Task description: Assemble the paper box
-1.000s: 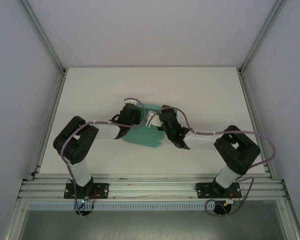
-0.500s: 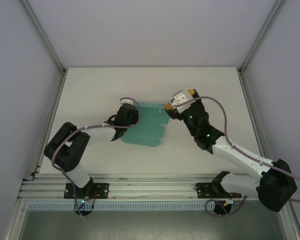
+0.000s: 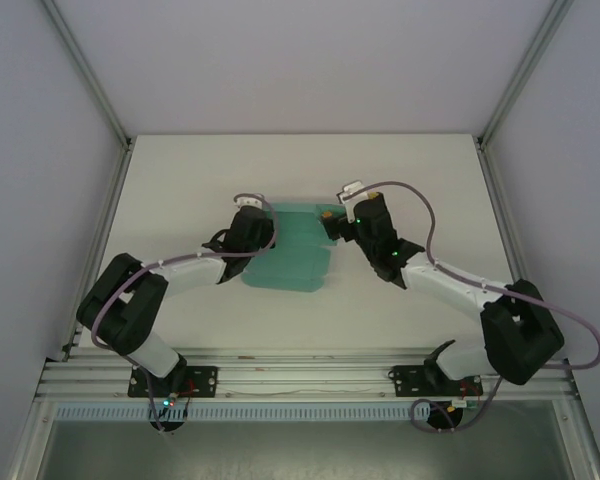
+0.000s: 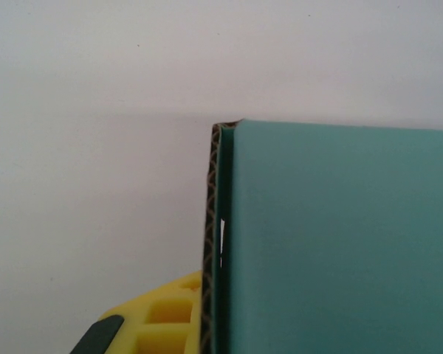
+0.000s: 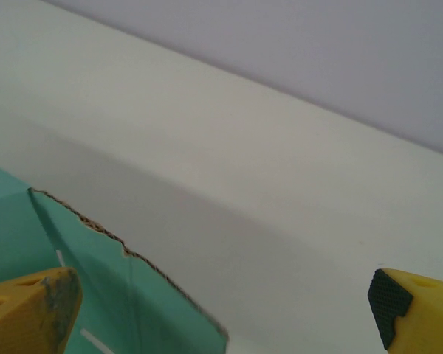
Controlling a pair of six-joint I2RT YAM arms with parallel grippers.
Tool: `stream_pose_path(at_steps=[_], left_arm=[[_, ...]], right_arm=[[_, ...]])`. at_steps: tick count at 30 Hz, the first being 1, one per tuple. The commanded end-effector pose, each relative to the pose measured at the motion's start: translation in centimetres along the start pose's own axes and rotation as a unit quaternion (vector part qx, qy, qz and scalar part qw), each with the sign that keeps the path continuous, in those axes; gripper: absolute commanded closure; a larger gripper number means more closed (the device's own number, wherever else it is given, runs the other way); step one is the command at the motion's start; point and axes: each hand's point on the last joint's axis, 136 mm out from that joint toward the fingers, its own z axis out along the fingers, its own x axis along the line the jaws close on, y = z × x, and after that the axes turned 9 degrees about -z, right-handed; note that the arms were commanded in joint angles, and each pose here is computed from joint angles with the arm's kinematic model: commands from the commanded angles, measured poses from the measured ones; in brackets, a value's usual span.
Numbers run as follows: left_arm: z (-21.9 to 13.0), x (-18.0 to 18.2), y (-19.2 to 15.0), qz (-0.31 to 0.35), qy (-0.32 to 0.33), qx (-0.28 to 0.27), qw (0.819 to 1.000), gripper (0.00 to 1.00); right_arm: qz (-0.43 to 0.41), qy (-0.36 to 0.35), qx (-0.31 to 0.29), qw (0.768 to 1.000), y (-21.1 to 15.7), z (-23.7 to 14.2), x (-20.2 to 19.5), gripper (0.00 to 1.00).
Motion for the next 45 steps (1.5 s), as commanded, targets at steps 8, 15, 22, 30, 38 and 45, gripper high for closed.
stream_pose_path(at_steps=[8,15,22,30,38,45], left_arm=[[-0.3,-1.7,0.1,-0.032,-0.040,0.015,0.999,1.00],[-1.3,-2.9,1.5,-0.060,-0.063,0.006,0.996,1.00],[-2.1,-1.7,2.8,-0.062,-0.029,-0.018,0.998,1.00],[-2.9,-1.3,4.7,-0.048,-0.014,-0.037,0.998,1.00],[-3.3,-1.2,5.7,-0.041,-0.006,-0.051,0.998,1.00],[-3.0,-1.5,5.6,-0.041,-0.015,-0.044,0.998,1.00]], right_arm=[[0.130,0.034,-0.128,0.983,4.6,1.6,1.6,0.00],[0.131,-0.042,-0.170,0.976,6.0,1.5,1.1,0.00],[0.152,-0.093,-0.122,0.976,3.4,-0.1,-1.1,0.00],[0.187,-0.087,-0.033,0.978,-2.3,-3.6,-2.4,0.00],[0.206,-0.070,0.060,0.974,-7.9,-4.3,-2.2,0.00],[0.215,-0.065,0.047,0.973,-7.2,-2.8,-2.0,0.00]])
